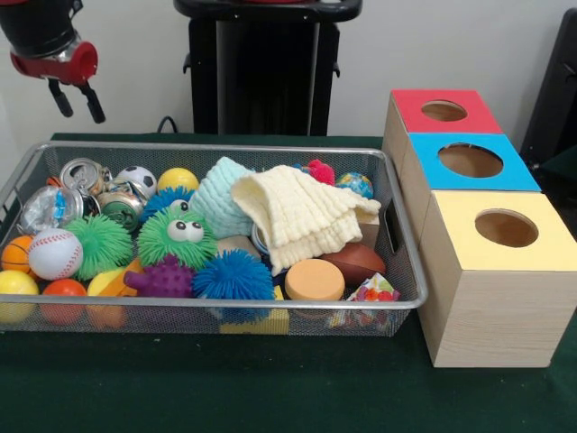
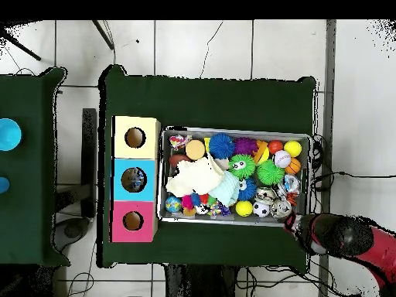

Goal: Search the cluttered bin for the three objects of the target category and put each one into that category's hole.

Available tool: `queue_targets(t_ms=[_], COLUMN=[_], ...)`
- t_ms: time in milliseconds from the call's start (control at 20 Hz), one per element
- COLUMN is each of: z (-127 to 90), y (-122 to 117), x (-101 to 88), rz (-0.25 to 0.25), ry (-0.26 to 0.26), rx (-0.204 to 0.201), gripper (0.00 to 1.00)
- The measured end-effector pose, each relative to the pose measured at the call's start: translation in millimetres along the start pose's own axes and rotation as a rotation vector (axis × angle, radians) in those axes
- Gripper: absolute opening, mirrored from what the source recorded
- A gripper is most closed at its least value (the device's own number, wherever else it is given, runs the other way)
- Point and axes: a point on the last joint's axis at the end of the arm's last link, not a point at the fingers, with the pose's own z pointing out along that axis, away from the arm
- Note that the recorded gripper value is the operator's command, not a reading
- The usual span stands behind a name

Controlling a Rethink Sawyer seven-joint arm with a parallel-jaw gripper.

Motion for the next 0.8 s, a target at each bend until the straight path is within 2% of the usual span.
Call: queue_targets(t_ms=[450,800], z=[-1,0], y=[-11,-37], x=[2.5,15.4], rz=[0.020,0.074], ry=[-0.001,0.015], rx=[0.000,0.023], gripper=[1.00,1.00])
